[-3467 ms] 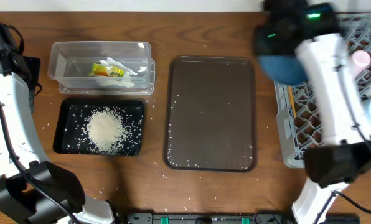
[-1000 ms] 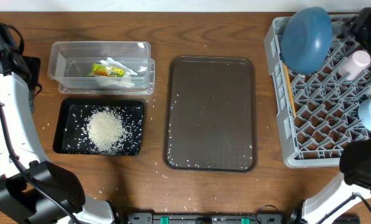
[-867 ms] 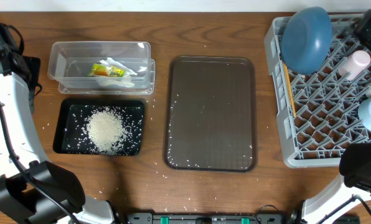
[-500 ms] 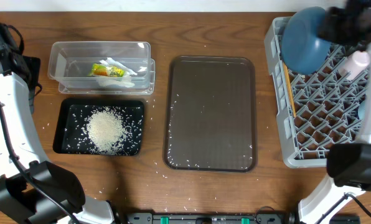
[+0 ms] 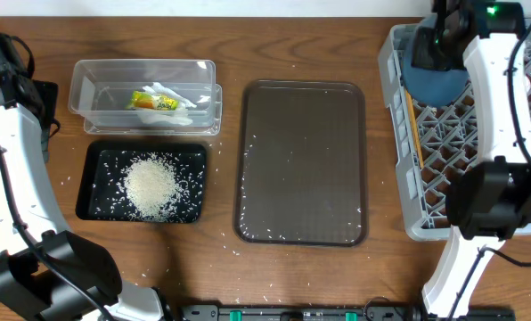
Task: Sort waste into correct bins and load items into the dishwasher rack
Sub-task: 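Lower the blue bowl into the rack and release it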
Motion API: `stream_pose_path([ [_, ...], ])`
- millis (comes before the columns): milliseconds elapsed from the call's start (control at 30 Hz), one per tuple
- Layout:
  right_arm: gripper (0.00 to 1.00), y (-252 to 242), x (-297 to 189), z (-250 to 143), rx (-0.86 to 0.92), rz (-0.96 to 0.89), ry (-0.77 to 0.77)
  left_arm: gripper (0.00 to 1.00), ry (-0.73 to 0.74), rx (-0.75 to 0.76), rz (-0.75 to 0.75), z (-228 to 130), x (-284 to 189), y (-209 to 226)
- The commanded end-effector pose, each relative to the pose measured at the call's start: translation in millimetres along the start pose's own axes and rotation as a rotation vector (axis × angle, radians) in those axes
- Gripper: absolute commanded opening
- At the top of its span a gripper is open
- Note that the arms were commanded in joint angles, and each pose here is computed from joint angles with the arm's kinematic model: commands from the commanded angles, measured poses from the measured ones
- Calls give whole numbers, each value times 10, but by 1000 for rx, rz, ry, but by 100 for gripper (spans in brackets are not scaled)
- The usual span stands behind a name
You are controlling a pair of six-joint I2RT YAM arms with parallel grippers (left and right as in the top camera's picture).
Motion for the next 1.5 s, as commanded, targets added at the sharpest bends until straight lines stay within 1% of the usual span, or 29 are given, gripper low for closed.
stream_pose_path([
  [0, 1, -185, -140, 7, 67, -188, -28, 95, -8, 11, 16, 4, 33, 7],
  [67, 1, -216, -244, 8, 71, -224, -48, 95, -9, 11, 16, 4, 33, 7],
  [133, 4, -247, -368, 2, 81, -252, -71, 95, -8, 11, 16, 4, 33, 7],
  [233, 5, -272, -556, -19, 114, -265, -104, 95, -9, 11, 16, 4, 33, 7],
  [300, 9, -278, -679, -34, 127, -262, -128, 95, -9, 11, 16, 4, 33, 7],
  [400, 18, -262, -858, -65, 136, -252, -158, 95, -8, 11, 16, 4, 33, 7],
  [467, 28, -245, -973, -97, 135, -235, -172, 95, -9, 11, 16, 4, 33, 8],
  [533, 41, -222, -1069, -138, 132, -203, -176, 95, -8, 11, 16, 3, 33, 8],
  [600, 46, -208, -1143, -191, 128, -175, -166, 95, -8, 11, 16, 4, 33, 7],
  [700, 47, -203, -1233, -320, 138, -162, -116, 95, -9, 11, 16, 4, 33, 7],
  [867, 46, -205, -1293, -580, 154, -170, 32, 95, -8, 11, 16, 4, 33, 7],
  [967, 37, -198, -1313, -732, 146, -176, 133, 95, -8, 11, 16, 4, 33, 7],
  [1000, 37, -194, -1340, -777, 155, -178, 155, 95, -8, 11, 16, 4, 33, 7],
  [1100, 38, -148, -1457, -865, 168, -143, 156, 95, -8, 11, 16, 4, 33, 7],
  [1200, 40, -107, -1575, -980, 142, -125, 145, 95, -8, 11, 16, 3, 33, 8],
  [1300, 40, -91, -1648, -1228, 136, -125, 171, 95, -9, 11, 16, 4, 33, 7],
  [1400, 40, -73, -1609, -1481, 180, -136, 193, 95, -9, 11, 16, 4, 33, 7],
  [1467, 42, -58, -1496, -1641, 205, -137, 192, 95, -8, 11, 16, 4, 33, 7],
])
Point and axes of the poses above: each gripper's point midway between its finger pads, its own x axis out along the fingers, its own y axis along the line the jaws close on, z = x × y, the point moved 10 cm from there along -x, back along the fingers, and after that the axes turned 11 degrees about -x, right-handed, at the moved point
